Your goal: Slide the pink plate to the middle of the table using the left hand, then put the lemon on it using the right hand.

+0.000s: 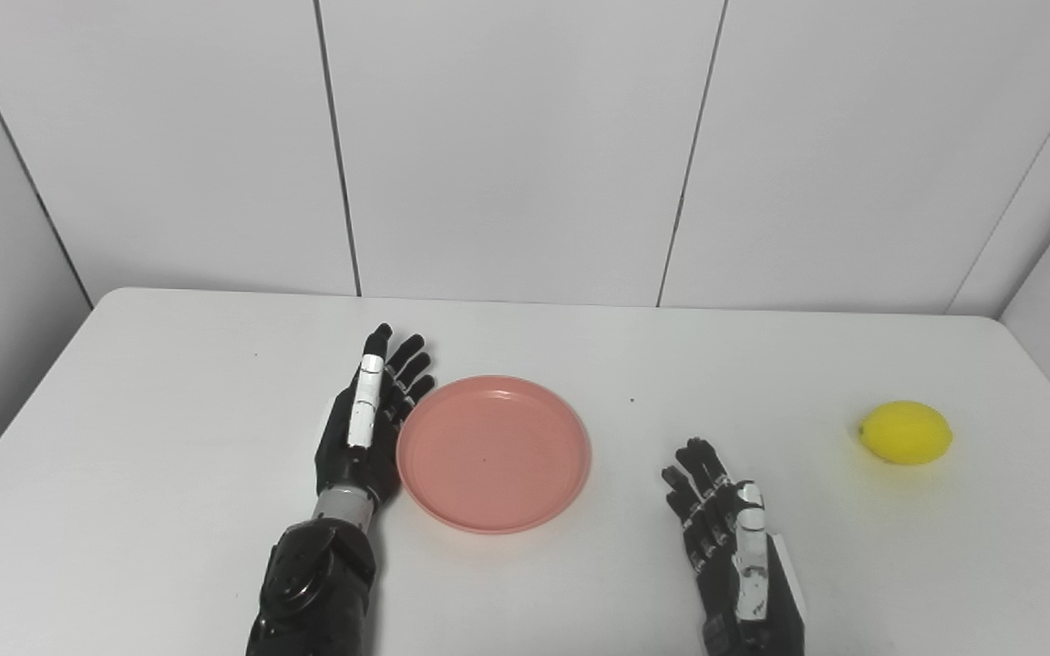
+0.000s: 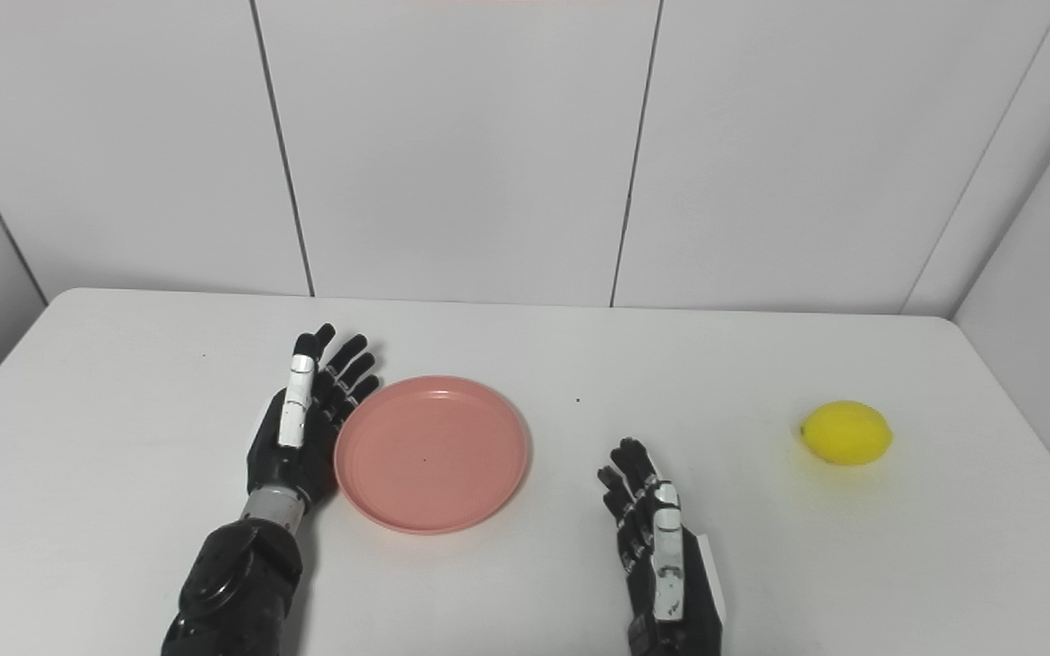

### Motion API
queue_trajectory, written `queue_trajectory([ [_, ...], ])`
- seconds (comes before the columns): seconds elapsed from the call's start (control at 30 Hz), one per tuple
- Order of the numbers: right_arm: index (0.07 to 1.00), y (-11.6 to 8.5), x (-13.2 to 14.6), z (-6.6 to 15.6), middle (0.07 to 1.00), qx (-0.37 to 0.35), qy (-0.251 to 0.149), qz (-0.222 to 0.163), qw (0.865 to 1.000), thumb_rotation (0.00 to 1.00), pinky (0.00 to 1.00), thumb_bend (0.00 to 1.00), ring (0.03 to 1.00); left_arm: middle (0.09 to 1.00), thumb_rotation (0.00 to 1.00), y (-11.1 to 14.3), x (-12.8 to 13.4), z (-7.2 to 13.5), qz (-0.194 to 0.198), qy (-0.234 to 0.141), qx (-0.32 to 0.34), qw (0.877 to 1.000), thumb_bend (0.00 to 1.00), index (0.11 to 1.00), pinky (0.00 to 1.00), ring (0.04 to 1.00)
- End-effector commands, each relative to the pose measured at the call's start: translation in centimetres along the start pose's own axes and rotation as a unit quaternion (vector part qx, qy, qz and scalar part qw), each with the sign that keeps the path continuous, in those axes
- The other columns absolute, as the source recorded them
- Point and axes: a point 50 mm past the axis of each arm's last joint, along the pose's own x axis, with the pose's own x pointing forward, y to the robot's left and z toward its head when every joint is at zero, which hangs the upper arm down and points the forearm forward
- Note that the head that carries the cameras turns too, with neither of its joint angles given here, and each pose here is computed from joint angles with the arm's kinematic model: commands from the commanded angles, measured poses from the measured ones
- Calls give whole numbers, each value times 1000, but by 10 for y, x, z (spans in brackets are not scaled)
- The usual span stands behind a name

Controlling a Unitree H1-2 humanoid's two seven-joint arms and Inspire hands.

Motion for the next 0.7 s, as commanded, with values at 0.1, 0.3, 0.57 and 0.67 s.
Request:
queue_trajectory([
  [0.1, 909, 8, 4, 3, 930, 6, -9, 7, 1000, 993, 978, 779, 912, 900, 747, 10, -14, -29, 17, 75, -6, 997, 763, 974, 923, 917],
  [0.3, 911, 12, 4, 3, 928, -6, -9, 7, 1000, 1000, 965, 764, 911, 899, 754, 10, -15, -29, 11, 85, -7, 996, 754, 965, 919, 909],
  [0.57, 904, 14, 8, 2, 918, -13, -19, -8, 1000, 987, 952, 750, 906, 905, 765, 16, -14, -29, 11, 89, -18, 996, 727, 973, 923, 919],
  [0.67, 881, 14, 10, 6, 889, -29, -34, -29, 999, 973, 926, 753, 881, 900, 746, 22, -13, -29, 14, 87, -29, 996, 733, 968, 931, 917],
])
